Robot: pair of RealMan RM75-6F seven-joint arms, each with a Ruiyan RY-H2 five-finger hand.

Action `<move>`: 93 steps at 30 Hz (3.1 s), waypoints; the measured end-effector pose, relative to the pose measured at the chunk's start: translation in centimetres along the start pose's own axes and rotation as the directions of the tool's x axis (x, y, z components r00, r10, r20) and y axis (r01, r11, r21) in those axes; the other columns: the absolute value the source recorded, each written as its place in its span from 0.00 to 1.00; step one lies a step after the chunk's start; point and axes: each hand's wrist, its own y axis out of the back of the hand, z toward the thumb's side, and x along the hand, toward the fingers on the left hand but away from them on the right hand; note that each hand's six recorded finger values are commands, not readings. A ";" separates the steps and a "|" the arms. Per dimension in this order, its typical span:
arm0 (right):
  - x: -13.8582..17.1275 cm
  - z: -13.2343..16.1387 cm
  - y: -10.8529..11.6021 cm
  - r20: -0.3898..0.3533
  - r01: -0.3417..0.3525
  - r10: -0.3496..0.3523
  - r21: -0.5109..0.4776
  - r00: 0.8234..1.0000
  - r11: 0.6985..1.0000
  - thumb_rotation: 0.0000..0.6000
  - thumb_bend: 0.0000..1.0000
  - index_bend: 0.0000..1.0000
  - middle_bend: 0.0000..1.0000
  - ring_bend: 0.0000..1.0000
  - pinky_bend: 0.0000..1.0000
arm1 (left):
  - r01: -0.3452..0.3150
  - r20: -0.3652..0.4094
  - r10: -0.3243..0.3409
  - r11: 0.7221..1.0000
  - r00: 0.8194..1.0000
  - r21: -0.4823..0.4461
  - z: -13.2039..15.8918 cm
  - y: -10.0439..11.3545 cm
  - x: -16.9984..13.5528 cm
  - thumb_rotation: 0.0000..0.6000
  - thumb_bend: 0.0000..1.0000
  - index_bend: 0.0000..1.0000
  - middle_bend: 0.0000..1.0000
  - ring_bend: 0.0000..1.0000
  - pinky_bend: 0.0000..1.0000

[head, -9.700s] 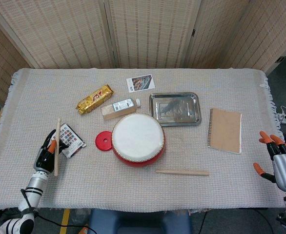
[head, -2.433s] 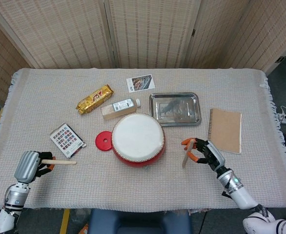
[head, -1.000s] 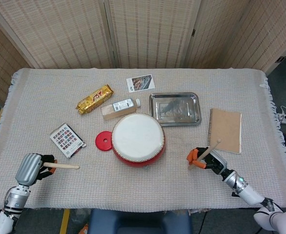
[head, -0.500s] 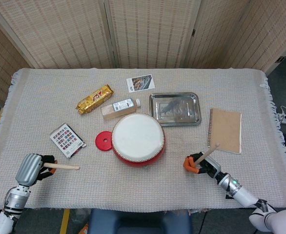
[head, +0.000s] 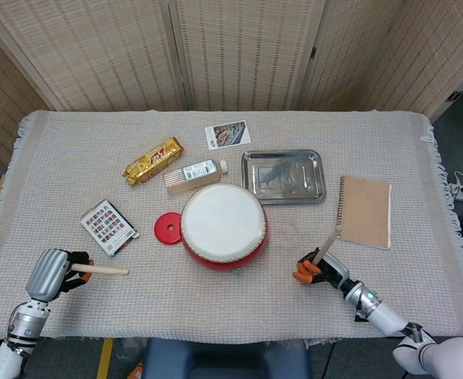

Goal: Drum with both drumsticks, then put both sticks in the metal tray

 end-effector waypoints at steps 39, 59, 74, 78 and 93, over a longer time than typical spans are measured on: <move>1.7 11.6 1.6 0.233 -0.145 -0.072 0.789 0.970 0.598 1.00 0.87 1.00 1.00 1.00 1.00 | 0.047 0.068 -0.058 0.986 0.996 0.159 0.5 1.2 2.8 1.00 0.75 0.97 1.00 1.00 1.00; -3.7 22.2 1.1 0.248 -0.260 -0.317 0.966 0.915 0.005 1.00 0.81 1.00 1.00 0.93 0.95 | 0.118 0.126 -0.159 0.951 0.979 0.285 4.3 1.9 9.0 1.00 0.75 0.97 1.00 1.00 1.00; -13.0 22.2 -5.1 0.178 -0.223 -0.325 0.969 0.929 -0.107 1.00 0.81 1.00 1.00 0.93 0.95 | 0.170 -0.010 -0.177 0.926 0.984 0.336 6.7 1.1 15.5 1.00 0.75 0.97 1.00 1.00 1.00; -13.8 23.9 -5.1 0.126 -0.166 -0.332 0.982 0.935 -0.093 1.00 0.81 1.00 1.00 0.93 0.95 | 0.174 -0.025 -0.176 0.926 0.984 0.334 7.6 0.5 16.5 1.00 0.75 0.97 1.00 1.00 1.00; -15.1 23.1 -5.5 0.085 -0.193 -0.353 0.939 0.932 -0.284 1.00 0.81 1.00 1.00 0.93 0.95 | 0.214 -0.069 -0.204 0.887 0.977 0.410 10.5 -3.1 18.8 1.00 0.75 0.96 1.00 1.00 1.00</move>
